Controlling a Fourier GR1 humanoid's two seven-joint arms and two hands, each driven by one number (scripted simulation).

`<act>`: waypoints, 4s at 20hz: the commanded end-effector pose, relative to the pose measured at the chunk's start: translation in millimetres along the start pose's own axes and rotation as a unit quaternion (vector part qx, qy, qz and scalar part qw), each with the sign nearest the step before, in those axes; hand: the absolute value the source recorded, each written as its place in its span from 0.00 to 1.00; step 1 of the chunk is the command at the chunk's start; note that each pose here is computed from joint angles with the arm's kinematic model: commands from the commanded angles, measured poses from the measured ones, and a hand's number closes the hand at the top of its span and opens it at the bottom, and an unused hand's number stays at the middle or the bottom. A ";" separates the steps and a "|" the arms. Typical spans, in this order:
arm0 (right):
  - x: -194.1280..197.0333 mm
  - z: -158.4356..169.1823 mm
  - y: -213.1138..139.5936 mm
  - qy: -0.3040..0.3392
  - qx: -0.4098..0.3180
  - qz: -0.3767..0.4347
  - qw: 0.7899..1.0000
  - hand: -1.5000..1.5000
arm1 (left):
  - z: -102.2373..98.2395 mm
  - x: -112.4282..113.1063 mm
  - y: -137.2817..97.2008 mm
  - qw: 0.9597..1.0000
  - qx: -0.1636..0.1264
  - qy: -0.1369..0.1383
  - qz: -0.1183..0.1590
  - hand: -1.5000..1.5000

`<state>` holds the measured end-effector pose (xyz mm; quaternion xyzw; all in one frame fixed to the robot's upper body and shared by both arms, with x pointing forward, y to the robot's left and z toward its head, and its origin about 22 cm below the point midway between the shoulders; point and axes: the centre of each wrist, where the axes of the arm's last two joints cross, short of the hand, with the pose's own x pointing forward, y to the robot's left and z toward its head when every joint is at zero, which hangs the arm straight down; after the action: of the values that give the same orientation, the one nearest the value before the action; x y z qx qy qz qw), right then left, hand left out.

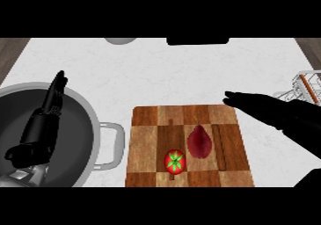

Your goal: Pick the pear from the cutting board and place it in the tiered basket

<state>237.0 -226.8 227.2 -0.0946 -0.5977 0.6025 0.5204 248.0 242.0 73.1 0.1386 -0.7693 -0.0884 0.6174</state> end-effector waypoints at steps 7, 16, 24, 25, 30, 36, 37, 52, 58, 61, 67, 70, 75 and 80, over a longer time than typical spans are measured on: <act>19.3 -13.1 17.4 0.061 0.046 0.036 0.996 0.00 | -17.2 -1.5 -31.2 0.997 -0.005 0.059 0.056 0.50; 14.2 -12.4 22.9 0.094 0.044 0.084 0.991 0.00 | 1.7 -16.0 -43.3 0.996 -0.003 0.063 0.064 0.50; 26.3 -26.3 30.5 0.063 0.042 0.134 0.988 0.00 | 7.3 -9.8 -48.3 0.996 -0.013 0.056 0.066 0.50; 25.0 -29.1 37.0 0.062 0.041 0.141 0.987 0.00 | 0.3 -17.0 -35.5 0.997 -0.014 0.051 0.055 0.50; 21.6 -39.0 47.7 0.073 0.020 0.155 0.985 0.00 | -3.3 -20.8 -45.0 0.997 -0.007 0.055 0.061 0.50; -1.9 -52.4 54.9 0.121 0.009 0.131 0.984 0.00 | -5.4 -13.8 -33.3 0.996 -0.006 0.054 0.068 0.50; 1.8 -47.3 55.9 0.116 0.006 0.128 0.985 0.00 | 2.4 -14.4 -47.7 0.996 -0.008 0.059 0.063 0.50; -43.4 -65.6 83.2 0.099 0.042 0.102 0.989 0.00 | -16.4 -8.5 -32.8 0.996 -0.019 0.060 0.066 0.50; -32.5 -67.6 82.1 0.087 0.047 0.098 0.990 0.00 | -3.6 -18.3 -40.1 0.996 -0.001 0.063 0.060 0.50; -33.5 -81.9 93.7 0.099 0.049 0.096 0.989 0.00 | -2.8 -21.4 -43.0 0.997 -0.013 0.053 0.058 0.50; -36.6 -96.9 108.4 0.104 0.059 0.098 0.988 0.00 | 3.5 -30.1 -51.9 0.997 -0.009 0.060 0.054 0.50; -35.7 -106.8 96.8 0.104 0.064 0.096 0.988 0.00 | -9.8 -14.4 -43.0 0.997 -0.013 0.052 0.061 0.50; -33.3 -119.9 117.4 0.108 0.062 0.091 0.988 0.00 | -11.9 -17.4 -37.2 0.996 -0.011 0.057 0.063 0.50; -47.6 -107.2 119.3 0.104 0.064 0.082 0.989 0.00 | -1.4 -15.4 -44.9 0.996 -0.003 0.057 0.067 0.50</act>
<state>278.6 -164.2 79.4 -0.1767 -0.4893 0.6697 0.5301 262.2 225.0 68.2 0.1277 -0.7710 -0.0818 0.6186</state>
